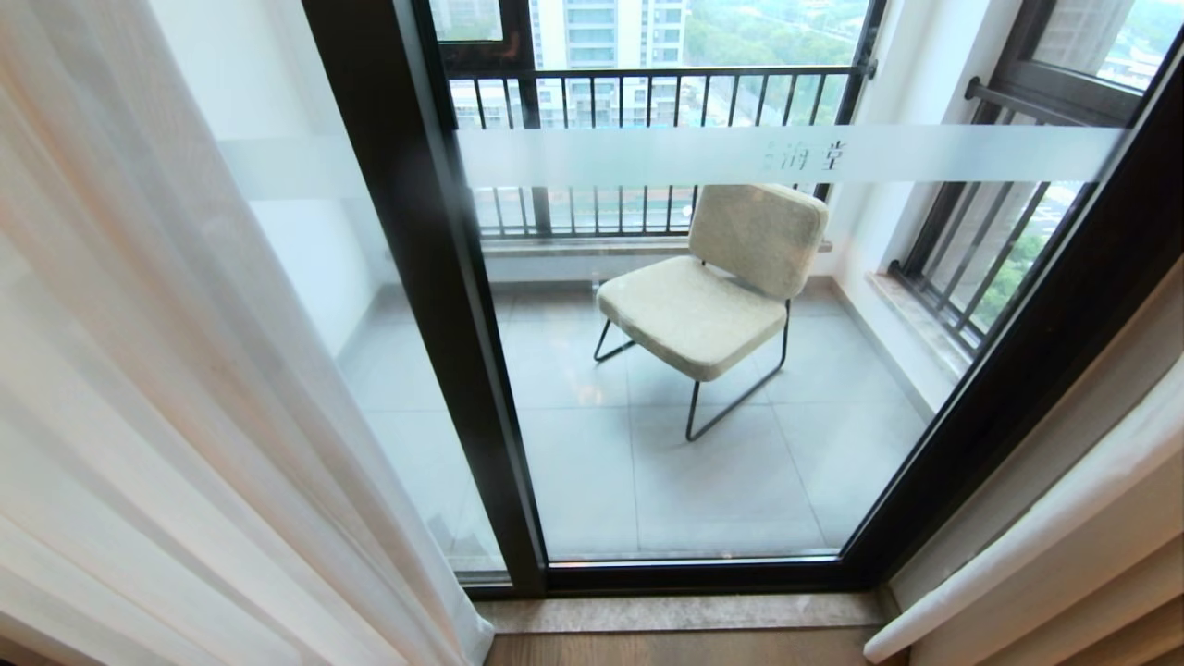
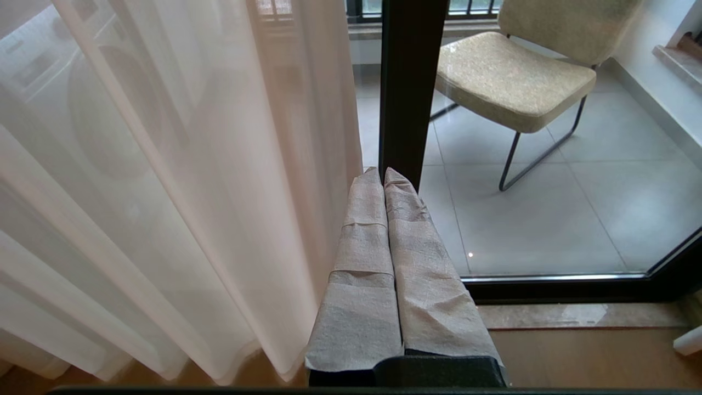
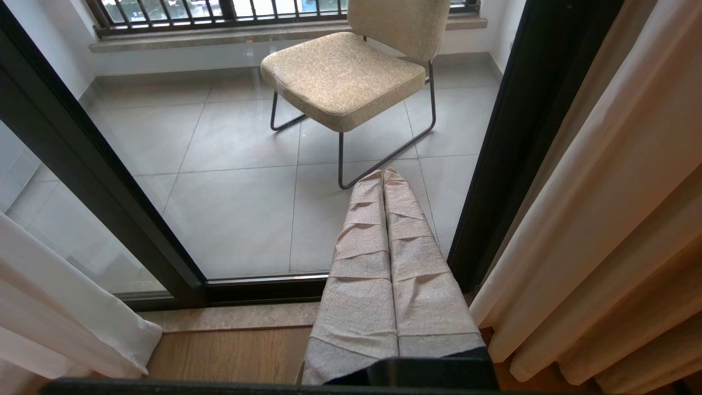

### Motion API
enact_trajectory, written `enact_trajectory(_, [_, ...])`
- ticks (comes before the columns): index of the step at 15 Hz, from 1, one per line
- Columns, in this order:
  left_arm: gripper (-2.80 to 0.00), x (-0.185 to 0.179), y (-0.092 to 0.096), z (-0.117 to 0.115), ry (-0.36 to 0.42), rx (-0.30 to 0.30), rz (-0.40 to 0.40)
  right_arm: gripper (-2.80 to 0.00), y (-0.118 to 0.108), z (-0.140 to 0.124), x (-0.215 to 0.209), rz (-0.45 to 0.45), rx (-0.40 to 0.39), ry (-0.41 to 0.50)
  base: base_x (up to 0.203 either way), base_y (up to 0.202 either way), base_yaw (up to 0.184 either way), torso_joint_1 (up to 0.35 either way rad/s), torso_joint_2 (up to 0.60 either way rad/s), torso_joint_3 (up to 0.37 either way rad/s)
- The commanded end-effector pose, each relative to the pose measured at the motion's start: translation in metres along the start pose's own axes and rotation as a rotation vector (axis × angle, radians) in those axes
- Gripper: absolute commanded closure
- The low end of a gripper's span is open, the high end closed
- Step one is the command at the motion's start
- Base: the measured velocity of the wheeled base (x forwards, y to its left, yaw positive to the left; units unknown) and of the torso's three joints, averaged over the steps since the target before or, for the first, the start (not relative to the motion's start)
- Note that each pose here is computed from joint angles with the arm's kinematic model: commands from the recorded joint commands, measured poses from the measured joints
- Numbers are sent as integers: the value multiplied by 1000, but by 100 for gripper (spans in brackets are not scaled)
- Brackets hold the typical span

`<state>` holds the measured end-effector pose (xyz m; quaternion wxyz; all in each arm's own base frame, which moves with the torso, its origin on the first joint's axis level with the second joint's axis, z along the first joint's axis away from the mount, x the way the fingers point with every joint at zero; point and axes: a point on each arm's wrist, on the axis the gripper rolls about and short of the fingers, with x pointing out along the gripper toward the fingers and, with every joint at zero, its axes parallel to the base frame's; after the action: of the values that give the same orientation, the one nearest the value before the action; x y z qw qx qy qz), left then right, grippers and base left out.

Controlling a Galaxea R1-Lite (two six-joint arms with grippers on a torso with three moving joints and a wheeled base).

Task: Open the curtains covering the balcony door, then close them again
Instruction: Close the inner curtains on both sides

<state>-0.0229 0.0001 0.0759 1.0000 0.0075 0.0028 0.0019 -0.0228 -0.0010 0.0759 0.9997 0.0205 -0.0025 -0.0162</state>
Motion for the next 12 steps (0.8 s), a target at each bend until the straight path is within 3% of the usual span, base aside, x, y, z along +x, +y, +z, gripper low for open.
enact_trajectory(1, [0, 0, 0, 0, -2, 0, 1, 0, 0, 0, 0, 0, 1, 1, 0, 0, 0, 0, 0, 0])
enact_trajectory(12, [0, 0, 0, 0, -5, 2, 2, 0, 0, 0, 0, 0, 1, 1, 0, 0, 0, 0, 0, 0])
